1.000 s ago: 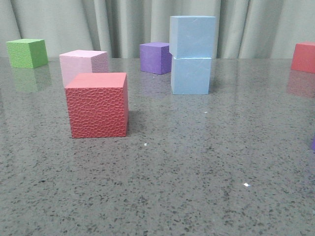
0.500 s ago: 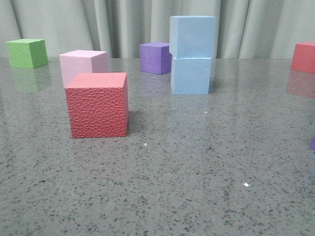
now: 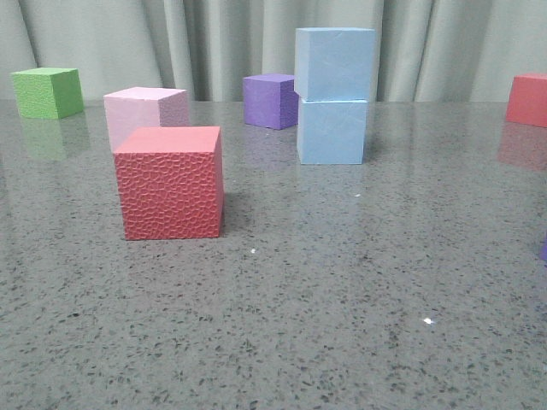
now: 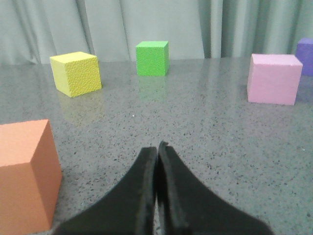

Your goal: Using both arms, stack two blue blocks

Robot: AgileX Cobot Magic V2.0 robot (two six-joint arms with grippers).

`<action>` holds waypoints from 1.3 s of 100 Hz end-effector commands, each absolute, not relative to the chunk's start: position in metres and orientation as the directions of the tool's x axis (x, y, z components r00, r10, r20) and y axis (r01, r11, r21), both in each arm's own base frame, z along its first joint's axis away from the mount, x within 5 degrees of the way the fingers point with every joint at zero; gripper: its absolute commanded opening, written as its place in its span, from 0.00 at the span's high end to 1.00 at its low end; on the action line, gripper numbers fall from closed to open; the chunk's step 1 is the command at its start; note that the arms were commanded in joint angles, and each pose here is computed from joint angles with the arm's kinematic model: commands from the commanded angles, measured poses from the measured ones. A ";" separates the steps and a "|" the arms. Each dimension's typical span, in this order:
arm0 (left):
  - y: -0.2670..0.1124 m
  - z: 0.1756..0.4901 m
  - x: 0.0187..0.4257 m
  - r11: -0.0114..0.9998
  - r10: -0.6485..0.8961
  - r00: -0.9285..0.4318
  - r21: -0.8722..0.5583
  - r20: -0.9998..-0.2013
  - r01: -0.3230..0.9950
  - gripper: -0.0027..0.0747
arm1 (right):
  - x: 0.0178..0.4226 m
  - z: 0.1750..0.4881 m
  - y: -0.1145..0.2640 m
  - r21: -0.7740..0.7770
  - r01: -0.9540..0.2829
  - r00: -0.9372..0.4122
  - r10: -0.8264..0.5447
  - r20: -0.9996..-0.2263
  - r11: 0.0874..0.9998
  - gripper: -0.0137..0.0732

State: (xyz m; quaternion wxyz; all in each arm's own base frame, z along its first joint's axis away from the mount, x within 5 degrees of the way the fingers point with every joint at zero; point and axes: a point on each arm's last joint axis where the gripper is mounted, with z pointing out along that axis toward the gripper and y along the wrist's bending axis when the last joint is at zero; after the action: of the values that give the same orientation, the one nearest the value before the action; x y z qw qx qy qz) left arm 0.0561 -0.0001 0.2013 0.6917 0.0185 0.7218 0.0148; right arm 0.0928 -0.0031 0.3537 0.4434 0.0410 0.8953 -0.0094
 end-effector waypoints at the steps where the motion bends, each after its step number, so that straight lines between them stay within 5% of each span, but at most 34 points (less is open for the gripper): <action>1: 0.000 0.207 0.054 1.000 0.014 0.085 0.015 -0.996 0.003 0.99 | 0.095 0.366 -0.004 0.012 0.079 -0.532 0.052 -0.845 0.997 0.98; 130: -0.001 0.204 0.055 1.000 0.012 0.117 0.015 -0.993 0.024 0.99 | 0.095 0.366 -0.004 0.012 0.079 -0.532 0.052 -0.845 0.997 0.98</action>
State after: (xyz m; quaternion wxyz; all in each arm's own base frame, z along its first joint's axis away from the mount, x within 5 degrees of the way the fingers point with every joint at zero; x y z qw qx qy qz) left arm 0.0561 -0.0009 0.2089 0.7215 0.0174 0.6922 0.0058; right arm 0.0928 -0.0031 0.3537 0.4434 0.0410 0.8953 -0.0094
